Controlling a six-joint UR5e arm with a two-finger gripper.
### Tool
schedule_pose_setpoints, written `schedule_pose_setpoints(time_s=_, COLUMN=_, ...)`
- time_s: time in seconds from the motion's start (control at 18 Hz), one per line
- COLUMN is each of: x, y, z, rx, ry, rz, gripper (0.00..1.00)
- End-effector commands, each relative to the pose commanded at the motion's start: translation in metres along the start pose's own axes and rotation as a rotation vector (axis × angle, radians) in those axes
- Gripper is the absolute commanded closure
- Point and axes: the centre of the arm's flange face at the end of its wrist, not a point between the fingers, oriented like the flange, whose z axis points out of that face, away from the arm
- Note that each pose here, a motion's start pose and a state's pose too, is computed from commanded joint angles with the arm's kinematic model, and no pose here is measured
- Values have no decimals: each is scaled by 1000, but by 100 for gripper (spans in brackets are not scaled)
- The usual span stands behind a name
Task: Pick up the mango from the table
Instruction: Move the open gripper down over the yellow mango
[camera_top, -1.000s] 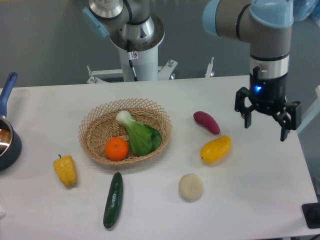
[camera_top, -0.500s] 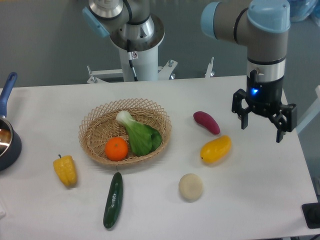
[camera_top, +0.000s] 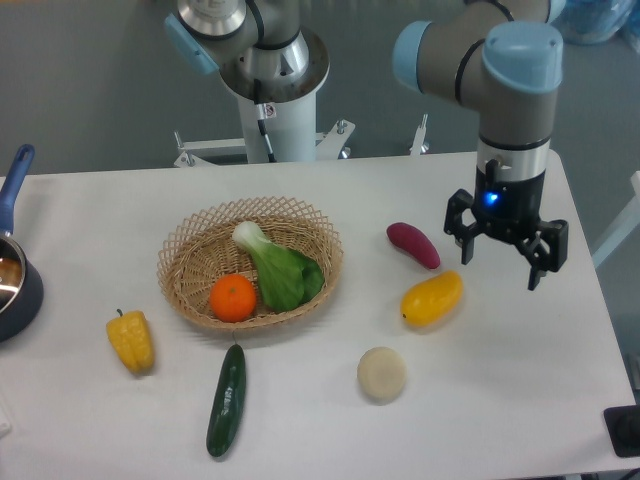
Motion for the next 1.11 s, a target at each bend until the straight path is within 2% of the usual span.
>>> schedule_pose_setpoints(time_s=0.11, x=1, y=3, z=18, rx=-8, ry=-3, rz=2, gripper=0)
schedule_pose_setpoints(time_s=0.33, x=3, y=16, z=47, rx=-101, ry=27, rz=9, gripper=0)
schedule_pose_setpoints(time_s=0.39, x=4, y=18, z=52, rx=-110, ry=36, rz=38, gripper=0)
schedule_pose_setpoints(time_s=0.5, x=7, y=24, z=64, rx=-142, ry=64, rz=180, gripper=0)
schedule_pose_setpoints(time_s=0.61, x=18, y=32, z=75, rx=-172, ry=97, rz=238, gripper=0)
schedule_pose_setpoints(time_s=0.78, x=34, y=39, z=96, rx=-174, ry=147, rz=215, gripper=0)
schedule_pose_setpoints(time_s=1.0, x=44, y=45, z=113, rx=-177, ry=176, rz=133, gripper=0)
schedule_pose_setpoints(time_s=1.11, x=42, y=42, z=111, rx=-165, ry=167, rz=80, gripper=0)
